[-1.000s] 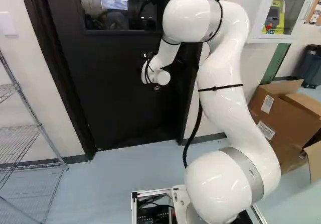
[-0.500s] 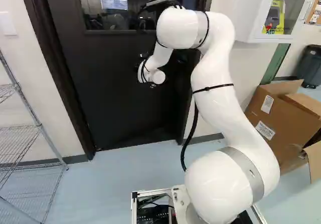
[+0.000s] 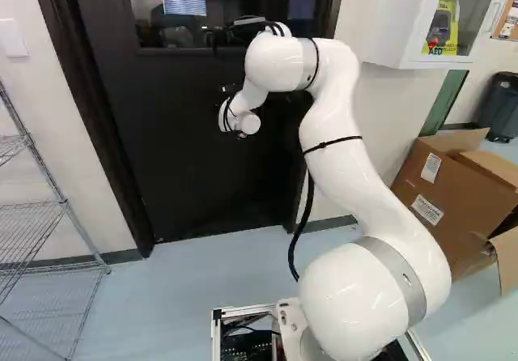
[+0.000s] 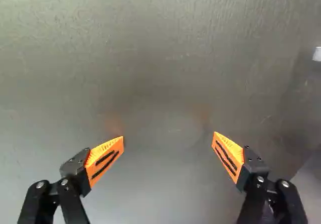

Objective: Open the door and move inside

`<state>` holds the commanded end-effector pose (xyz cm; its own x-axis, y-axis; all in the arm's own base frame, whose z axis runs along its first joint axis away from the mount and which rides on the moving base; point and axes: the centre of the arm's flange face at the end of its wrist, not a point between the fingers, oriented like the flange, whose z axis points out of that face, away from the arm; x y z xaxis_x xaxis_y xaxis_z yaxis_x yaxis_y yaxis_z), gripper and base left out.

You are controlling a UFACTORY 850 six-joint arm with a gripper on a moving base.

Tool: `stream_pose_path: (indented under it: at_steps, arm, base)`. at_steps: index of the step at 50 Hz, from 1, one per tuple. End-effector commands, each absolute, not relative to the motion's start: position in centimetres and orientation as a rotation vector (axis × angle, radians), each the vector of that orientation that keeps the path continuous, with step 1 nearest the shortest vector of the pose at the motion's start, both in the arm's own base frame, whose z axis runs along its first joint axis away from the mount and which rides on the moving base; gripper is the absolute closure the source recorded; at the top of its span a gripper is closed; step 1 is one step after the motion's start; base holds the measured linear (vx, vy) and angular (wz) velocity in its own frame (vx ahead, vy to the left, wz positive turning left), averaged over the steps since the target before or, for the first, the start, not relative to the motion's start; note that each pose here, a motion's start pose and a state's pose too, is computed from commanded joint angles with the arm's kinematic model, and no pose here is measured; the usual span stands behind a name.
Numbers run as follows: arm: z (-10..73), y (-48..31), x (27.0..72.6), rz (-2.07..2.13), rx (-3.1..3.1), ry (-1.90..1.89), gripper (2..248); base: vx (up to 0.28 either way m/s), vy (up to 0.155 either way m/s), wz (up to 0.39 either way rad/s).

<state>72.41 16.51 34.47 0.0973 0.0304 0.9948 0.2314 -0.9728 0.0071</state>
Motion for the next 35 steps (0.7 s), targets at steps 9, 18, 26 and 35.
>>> stream_pose_path:
  at_steps: [9,18,26,35]
  arm:
    - [34.0,17.2,74.2,-2.019,-2.184,-0.267,3]
    - [33.6,17.6,75.3,-2.033,-2.168,-0.268,3]
    - [33.6,17.7,75.4,-2.034,-2.166,-0.268,3]
    - [33.8,17.6,74.7,-2.024,-2.175,-0.271,3]
  base:
    - [0.000,0.000,0.000]
    - [0.000,0.000,0.000]
    - [0.000,0.000,0.000]
    - [0.000,0.000,0.000]
